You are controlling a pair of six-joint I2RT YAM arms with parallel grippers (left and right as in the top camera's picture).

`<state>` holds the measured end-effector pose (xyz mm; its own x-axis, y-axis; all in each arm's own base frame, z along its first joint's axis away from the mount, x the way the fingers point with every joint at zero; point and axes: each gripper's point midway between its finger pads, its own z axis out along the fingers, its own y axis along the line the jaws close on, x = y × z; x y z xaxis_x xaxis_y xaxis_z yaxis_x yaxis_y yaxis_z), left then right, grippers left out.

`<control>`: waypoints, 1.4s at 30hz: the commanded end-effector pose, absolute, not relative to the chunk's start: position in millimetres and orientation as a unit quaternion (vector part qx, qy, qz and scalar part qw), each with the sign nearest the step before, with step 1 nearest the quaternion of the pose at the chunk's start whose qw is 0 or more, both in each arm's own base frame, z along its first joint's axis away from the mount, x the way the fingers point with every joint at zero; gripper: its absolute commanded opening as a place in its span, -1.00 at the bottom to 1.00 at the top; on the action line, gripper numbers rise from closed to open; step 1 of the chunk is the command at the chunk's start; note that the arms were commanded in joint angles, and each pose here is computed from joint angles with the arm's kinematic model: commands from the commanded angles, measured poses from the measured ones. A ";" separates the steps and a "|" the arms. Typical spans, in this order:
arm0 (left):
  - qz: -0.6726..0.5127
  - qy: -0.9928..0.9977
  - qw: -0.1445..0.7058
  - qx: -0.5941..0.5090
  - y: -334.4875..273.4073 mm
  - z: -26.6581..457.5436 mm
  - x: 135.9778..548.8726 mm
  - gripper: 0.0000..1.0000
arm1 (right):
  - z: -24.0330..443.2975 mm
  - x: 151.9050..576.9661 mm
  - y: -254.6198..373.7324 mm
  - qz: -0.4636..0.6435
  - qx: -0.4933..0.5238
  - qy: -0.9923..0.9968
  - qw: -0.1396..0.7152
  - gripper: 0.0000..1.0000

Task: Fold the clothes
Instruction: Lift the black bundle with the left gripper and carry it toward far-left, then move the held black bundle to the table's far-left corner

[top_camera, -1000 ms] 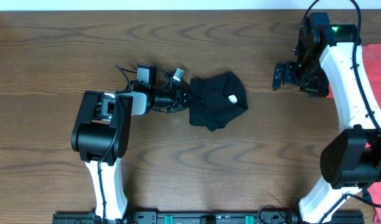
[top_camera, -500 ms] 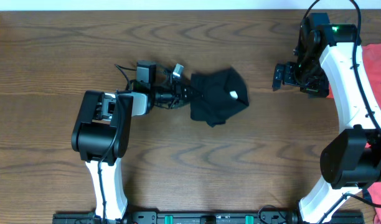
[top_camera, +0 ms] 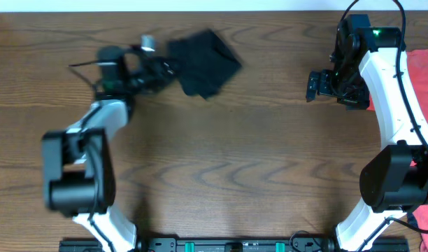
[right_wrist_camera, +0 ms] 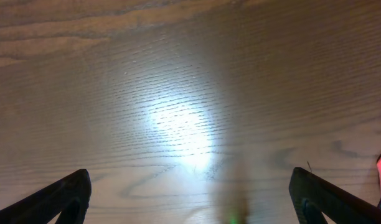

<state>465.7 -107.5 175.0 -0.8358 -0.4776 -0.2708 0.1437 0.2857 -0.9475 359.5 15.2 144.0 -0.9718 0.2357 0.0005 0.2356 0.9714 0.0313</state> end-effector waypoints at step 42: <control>-0.400 0.601 0.548 -0.423 337.7 240.8 408.2 -0.88 | 152.8 356.6 81.0 0.039 -0.004 0.999 0.016 0.99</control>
<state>397.2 317.3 244.4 -0.0804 -0.9287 -0.3620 -0.0553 0.3667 -0.9287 355.1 71.8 144.4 -0.9994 0.0357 -0.0024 0.0355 0.9968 0.0723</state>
